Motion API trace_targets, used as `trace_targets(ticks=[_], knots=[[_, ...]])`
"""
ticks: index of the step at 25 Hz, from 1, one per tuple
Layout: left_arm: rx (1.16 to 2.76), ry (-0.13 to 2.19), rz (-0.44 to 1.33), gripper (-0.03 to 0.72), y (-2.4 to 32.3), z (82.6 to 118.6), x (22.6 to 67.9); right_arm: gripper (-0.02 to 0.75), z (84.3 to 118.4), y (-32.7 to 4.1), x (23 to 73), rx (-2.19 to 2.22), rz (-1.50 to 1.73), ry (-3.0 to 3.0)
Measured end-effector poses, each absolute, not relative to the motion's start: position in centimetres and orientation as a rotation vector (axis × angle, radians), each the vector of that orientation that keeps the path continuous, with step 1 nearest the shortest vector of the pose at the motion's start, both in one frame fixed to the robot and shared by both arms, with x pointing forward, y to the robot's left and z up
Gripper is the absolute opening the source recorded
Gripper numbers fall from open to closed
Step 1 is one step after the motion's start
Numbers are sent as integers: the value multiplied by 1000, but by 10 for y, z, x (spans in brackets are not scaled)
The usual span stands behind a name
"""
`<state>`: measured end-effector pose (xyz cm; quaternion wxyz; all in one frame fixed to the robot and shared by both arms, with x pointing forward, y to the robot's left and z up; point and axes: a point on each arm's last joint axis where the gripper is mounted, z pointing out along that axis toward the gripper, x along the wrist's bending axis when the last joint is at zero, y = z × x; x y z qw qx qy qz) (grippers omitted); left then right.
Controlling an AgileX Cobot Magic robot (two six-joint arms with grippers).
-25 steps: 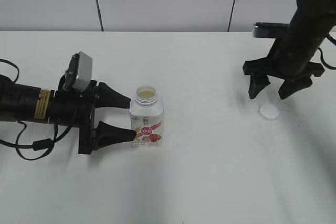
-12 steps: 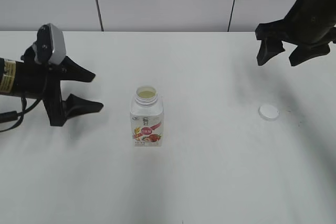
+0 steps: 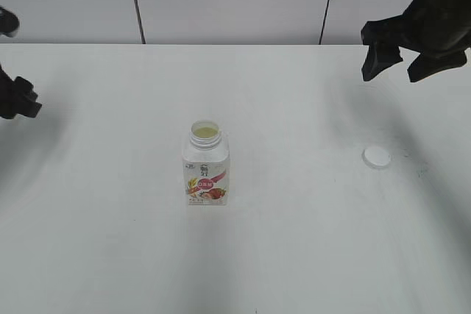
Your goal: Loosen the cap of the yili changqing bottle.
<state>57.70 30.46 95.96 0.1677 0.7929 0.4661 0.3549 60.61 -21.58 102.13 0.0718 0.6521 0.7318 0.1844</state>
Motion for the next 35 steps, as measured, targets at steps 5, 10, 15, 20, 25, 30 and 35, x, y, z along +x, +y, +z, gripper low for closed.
trace_targets(ticks=[5, 10, 15, 20, 25, 30, 35], knots=[[2024, 1725, 990, 472, 317, 982, 560, 584, 1044, -215, 613, 1913, 584, 2198], [2045, 1864, 874, 472, 319, 1009, 536, 584, 1071, -218, 614, 1832, 504, 2258], [2125, 1964, 652, 472, 321, 1032, 531, 584, 1086, -227, 611, 1805, 409, 2308], [2161, 2024, 580, 472, 324, 1049, 528, 585, 1088, -244, 611, 1841, 374, 2293], [2142, 2059, 522, 472, 322, 1059, 515, 585, 1094, -252, 609, 1827, 372, 2279], [2138, 2091, 480, 472, 320, 1072, 495, 585, 1115, -254, 588, 1804, 426, 2251], [2099, 2076, 485, 472, 318, 1078, 465, 585, 1128, -258, 549, 1792, 447, 2237]])
